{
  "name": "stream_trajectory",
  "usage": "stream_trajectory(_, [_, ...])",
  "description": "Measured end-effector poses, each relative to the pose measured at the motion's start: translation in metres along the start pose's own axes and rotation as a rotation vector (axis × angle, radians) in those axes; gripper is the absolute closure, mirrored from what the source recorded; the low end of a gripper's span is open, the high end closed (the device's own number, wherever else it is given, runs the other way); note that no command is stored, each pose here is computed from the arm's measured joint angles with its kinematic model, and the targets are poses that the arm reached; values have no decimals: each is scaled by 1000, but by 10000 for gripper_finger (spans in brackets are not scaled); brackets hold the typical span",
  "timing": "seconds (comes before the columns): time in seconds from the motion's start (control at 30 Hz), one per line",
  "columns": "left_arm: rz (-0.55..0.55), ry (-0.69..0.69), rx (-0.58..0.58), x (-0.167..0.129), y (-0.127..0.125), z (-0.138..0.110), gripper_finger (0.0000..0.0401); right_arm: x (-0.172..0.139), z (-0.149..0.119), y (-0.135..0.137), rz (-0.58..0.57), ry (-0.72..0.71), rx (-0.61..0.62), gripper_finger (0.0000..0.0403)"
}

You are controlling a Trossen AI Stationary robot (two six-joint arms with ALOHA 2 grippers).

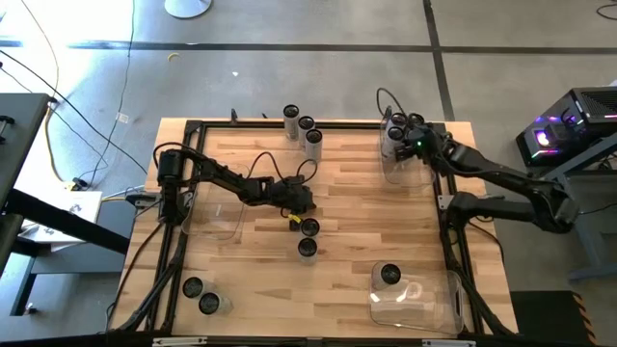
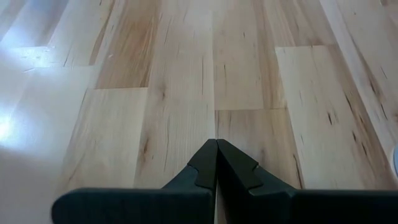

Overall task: Sort soda cans
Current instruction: Put the white-blue soda can into the top transparent bin, then put the white-pink soda can into the middle transparent bin

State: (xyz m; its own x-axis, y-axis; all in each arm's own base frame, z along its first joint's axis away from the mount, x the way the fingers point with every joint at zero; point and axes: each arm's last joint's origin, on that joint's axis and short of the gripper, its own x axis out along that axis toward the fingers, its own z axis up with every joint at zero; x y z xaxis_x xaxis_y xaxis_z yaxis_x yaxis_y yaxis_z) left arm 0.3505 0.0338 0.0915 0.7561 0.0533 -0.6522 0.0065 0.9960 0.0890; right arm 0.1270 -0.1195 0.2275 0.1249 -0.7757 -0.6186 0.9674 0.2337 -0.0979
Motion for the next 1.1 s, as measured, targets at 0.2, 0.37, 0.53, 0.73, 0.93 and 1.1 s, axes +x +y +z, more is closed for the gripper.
stream_trajectory(0.2, [0,-1,-1,0,0,0,400,5,2,-7,-6,18,22,129])
stream_trajectory(0.37, [-1,0,-4,0,0,0,401,3,8,-10,-29,-38,13,82])
stream_trajectory(0.53, [-2,-1,-4,0,0,0,401,-15,20,-12,4,-136,29,76])
stream_trajectory(0.73, [0,20,23,-6,-2,3,401,-53,36,-17,79,-257,60,74])
stream_trajectory(0.93, [80,78,88,-54,4,26,401,-83,38,-4,411,-289,110,73])
stream_trajectory(1.1, [115,25,132,-108,-1,50,401,-86,27,35,766,-325,60,73])
